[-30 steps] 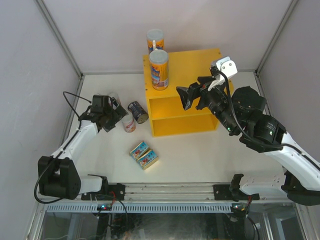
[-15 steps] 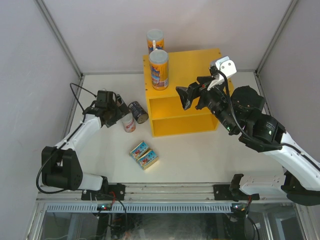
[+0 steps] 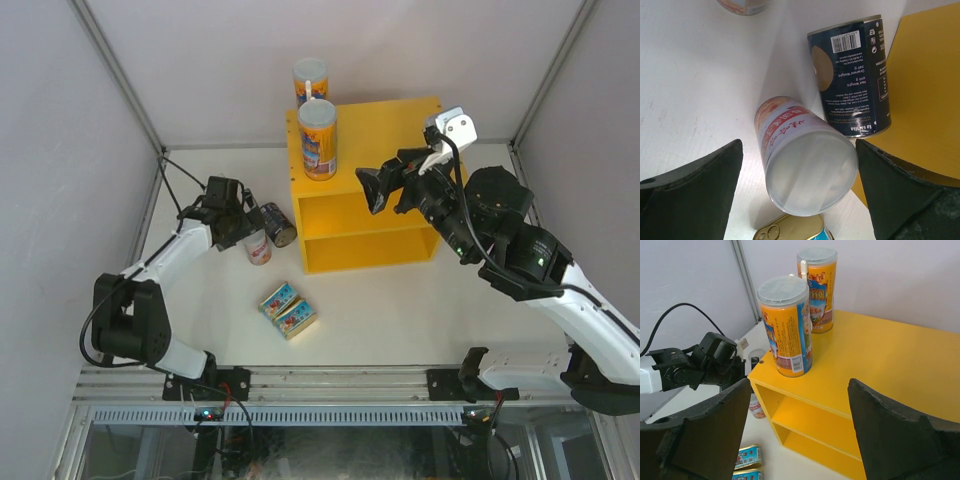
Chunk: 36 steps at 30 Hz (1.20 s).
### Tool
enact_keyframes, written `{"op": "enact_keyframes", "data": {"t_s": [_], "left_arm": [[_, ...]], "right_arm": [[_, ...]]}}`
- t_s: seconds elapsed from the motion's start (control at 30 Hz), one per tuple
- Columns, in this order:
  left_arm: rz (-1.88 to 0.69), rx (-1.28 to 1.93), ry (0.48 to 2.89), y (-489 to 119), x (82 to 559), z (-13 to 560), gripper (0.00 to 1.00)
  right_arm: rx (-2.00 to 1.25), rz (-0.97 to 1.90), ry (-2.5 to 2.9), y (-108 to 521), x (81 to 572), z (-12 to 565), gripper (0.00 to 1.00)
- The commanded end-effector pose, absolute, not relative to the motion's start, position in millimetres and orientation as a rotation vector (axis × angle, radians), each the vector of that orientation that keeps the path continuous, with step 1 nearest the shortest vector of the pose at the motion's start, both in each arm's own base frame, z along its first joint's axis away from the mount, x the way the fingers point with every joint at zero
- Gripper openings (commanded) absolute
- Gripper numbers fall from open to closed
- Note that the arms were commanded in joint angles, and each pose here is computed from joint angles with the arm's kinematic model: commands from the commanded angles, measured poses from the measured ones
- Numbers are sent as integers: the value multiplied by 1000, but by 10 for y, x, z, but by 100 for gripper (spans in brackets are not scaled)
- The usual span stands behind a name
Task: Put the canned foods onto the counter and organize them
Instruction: Place the canned food on the counter, then pick up the canned food from the center of the board.
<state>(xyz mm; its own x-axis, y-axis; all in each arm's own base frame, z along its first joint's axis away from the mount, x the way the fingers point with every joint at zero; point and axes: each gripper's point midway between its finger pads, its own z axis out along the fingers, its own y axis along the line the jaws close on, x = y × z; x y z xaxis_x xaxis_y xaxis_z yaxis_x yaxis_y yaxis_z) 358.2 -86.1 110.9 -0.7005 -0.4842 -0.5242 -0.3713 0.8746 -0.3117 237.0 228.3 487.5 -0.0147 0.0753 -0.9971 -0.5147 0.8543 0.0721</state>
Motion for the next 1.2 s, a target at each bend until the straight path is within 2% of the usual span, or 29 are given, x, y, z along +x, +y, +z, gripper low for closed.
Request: {"op": "enact_keyframes", "data": {"t_s": [0.0,0.33,0.57,0.7,0.93,1.17], "left_arm": [[-200,-554,2394,-857,3717,1260,96],[-159,-505,2470,-905,3686,1057,90],[-167,-506,2494,-932,3636,924,78],[-191,-502,2501,-962,3597,897,58],[-209,-495,2509,-976,3470,878,1],[-230,-488,2463,-959,3372,1056,0]], "right_arm": [[-358,518,1511,2308,2383,4922,77],[-365,523,1530,2337,2449,4870,77],[-363,519,1544,2328,2483,4833,77],[-360,520,1548,2326,2494,4831,77],[-356,521,1558,2328,2507,4832,76],[-340,523,1564,2304,2505,4849,76]]}}
